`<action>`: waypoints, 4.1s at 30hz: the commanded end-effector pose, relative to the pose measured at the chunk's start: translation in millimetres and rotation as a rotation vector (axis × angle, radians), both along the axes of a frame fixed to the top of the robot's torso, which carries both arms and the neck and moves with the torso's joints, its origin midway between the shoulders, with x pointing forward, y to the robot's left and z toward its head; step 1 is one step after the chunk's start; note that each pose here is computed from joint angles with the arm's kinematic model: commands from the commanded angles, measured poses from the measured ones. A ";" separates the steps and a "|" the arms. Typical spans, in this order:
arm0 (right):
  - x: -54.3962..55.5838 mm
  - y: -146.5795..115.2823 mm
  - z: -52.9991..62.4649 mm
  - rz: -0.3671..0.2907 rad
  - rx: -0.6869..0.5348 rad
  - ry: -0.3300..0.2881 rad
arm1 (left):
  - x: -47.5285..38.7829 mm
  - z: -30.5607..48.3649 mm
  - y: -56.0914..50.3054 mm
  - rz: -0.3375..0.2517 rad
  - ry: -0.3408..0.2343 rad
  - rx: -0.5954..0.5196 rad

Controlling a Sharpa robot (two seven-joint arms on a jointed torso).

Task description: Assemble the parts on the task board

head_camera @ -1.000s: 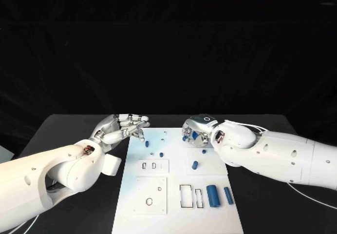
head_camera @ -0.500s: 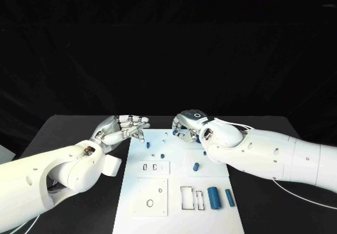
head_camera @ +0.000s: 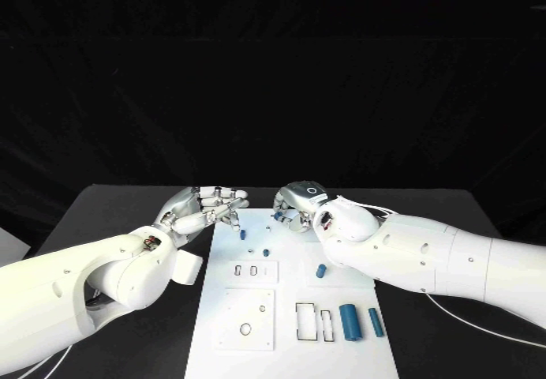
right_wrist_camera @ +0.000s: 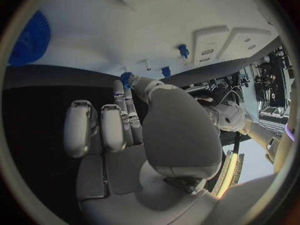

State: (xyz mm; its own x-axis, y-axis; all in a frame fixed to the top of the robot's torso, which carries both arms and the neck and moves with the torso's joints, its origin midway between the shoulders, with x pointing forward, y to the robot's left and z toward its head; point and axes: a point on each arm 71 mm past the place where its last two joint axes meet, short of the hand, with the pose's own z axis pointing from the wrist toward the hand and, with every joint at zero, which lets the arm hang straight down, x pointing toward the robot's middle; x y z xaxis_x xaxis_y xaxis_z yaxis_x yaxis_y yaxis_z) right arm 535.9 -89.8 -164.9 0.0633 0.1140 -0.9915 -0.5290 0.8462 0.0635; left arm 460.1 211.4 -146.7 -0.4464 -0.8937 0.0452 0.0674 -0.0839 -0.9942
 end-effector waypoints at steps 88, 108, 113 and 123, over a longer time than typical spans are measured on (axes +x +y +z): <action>-6.6 -140.2 23.3 -0.271 0.239 0.308 | 2.3 2.9 11.1 0.002 -0.007 -0.001; 1.6 -121.2 1.6 -0.300 0.249 0.356 | 4.5 1.8 11.4 0.001 -0.006 0.000; 2.6 -117.3 -0.7 -0.294 0.222 0.325 | 4.8 1.6 11.7 0.001 -0.006 0.001; 3.9 -114.1 0.0 -0.288 0.183 0.260 | 5.1 1.4 11.7 -0.001 -0.004 0.001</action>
State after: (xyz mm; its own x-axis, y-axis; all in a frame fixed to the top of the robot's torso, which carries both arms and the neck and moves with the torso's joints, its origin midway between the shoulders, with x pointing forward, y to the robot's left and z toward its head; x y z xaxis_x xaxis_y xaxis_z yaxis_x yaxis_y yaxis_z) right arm 539.7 -205.0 -166.4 -0.1646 0.3368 -0.9271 -0.1995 0.9091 0.3657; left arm 465.8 225.6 -146.7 -0.4281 -0.9031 0.0345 0.0661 -0.0694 -0.9954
